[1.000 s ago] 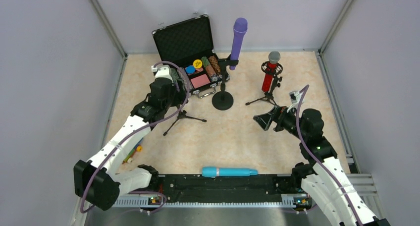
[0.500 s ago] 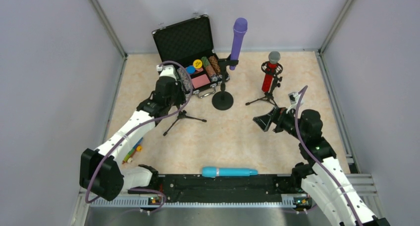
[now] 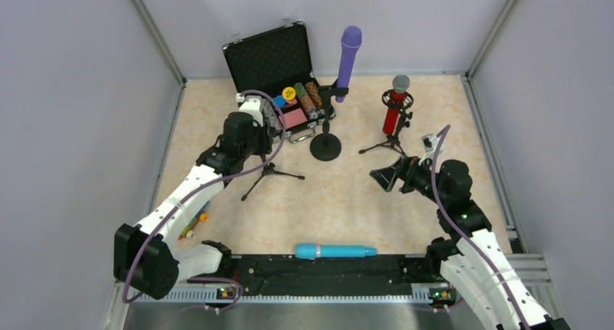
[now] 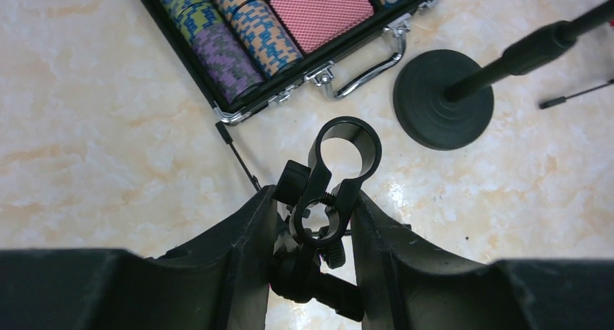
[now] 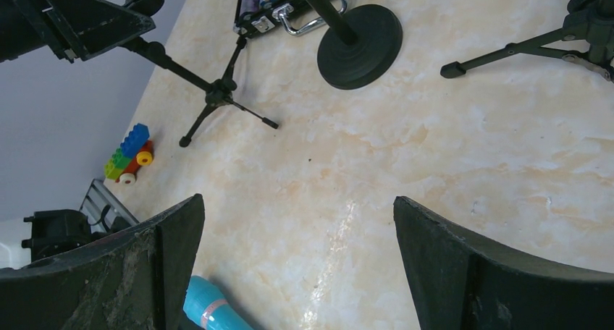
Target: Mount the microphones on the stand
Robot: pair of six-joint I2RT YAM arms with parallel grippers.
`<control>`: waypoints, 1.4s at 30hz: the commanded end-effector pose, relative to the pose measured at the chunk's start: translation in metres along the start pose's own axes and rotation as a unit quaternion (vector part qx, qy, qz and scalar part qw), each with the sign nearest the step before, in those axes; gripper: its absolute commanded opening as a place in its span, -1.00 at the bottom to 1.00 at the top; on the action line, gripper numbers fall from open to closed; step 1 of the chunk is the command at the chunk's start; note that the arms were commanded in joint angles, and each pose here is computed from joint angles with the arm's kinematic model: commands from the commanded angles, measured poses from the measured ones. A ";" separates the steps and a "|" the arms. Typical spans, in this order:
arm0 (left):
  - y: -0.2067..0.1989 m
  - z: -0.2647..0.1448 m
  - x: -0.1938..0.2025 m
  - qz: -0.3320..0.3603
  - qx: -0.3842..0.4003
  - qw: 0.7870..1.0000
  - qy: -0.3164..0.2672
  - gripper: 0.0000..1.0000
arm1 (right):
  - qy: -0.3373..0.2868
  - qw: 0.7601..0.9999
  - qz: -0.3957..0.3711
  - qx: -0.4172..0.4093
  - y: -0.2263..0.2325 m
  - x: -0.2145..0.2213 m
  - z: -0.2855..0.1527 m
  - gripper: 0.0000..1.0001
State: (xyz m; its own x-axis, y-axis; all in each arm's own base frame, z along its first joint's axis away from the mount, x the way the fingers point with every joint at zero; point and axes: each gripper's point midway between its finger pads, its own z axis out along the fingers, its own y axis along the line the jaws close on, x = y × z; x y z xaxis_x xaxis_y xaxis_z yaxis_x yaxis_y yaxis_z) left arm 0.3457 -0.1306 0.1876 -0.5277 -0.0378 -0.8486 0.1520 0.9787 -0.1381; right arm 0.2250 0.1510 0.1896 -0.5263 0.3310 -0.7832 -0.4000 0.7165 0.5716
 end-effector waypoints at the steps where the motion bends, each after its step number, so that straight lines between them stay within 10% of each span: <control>1: -0.033 -0.025 -0.043 0.040 0.098 0.991 -0.077 -1.00 | -0.010 1.000 -0.004 -0.009 0.002 -0.003 0.000 0.98; 21: -0.120 -0.128 -0.088 0.185 0.368 0.881 -0.235 -1.00 | -0.005 1.000 -0.001 0.002 -0.004 0.002 0.001 0.98; 42: -0.218 -0.138 -0.068 0.299 0.482 0.793 -0.221 -1.00 | 0.000 1.000 0.002 0.013 -0.011 0.009 0.002 0.98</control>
State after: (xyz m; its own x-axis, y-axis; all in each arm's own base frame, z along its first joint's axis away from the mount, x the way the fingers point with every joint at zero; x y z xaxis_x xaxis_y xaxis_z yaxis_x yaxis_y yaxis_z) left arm 0.2323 -0.2990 0.2994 0.0166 0.1564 -0.9876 0.9589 0.2775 0.0601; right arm 0.2219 0.1489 0.1673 -0.5619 0.3237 -0.7613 -0.3654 0.7285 0.5795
